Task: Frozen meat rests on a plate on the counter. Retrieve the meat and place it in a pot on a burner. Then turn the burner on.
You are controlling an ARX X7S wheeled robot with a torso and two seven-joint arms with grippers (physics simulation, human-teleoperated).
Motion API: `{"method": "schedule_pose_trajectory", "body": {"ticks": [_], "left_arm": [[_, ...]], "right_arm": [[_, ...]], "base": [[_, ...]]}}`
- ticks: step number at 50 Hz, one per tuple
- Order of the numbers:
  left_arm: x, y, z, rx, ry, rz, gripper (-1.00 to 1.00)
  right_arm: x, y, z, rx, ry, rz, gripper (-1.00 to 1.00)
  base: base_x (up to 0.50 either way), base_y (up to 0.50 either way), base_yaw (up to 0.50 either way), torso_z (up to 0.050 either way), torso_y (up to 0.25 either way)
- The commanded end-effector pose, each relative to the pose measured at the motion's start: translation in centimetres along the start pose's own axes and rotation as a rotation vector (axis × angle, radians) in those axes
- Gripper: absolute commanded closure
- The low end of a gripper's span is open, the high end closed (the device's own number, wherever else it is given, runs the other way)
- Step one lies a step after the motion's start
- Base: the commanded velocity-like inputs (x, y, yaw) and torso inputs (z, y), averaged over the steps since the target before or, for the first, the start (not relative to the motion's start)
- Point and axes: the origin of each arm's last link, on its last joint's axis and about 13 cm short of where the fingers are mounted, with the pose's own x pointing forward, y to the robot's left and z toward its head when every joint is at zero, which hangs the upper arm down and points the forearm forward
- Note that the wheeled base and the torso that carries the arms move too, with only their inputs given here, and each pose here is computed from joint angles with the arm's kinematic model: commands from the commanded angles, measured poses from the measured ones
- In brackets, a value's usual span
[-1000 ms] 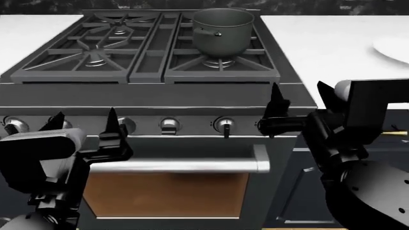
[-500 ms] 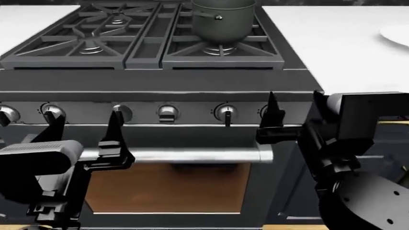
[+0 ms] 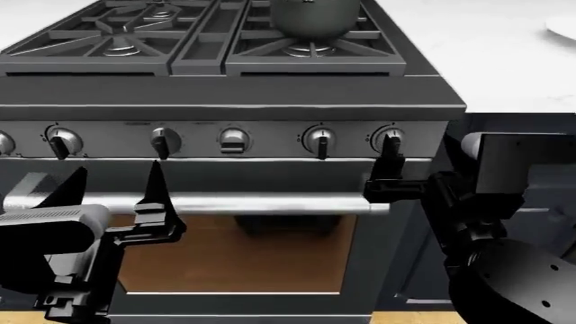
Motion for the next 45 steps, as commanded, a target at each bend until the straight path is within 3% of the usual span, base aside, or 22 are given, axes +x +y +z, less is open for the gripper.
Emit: {"method": "schedule_pose_trajectory", "body": {"ticks": [1,15,21,45], "left_arm": [[0.0,0.1,-0.1,0.001,0.002,0.003,-1.00],[0.0,0.1,-0.3,-0.018,-0.004,-0.002,-1.00],[-0.1,0.2,-0.8,-0.034,-0.015,-0.006,-1.00],[-0.2,0.3,-1.7,-0.094,0.043,0.010,-1.00]], "right_arm": [[0.1,-0.2,0.0,0.009,0.018,-0.014,-1.00],[0.1,-0.2,0.2,-0.003,0.021,-0.009,-1.00],[0.3,0.1,0.2,-0.028,0.027,0.001,-1.00],[1.1,0.1,1.3,0.015,0.168,-0.020,-1.00]], "base": [[0.00,0.00,0.00,-0.050,0.000],[0.00,0.00,0.00,-0.048,0.000],[0.00,0.00,0.00,0.000,0.000],[0.00,0.00,0.00,0.000,0.000]]}}
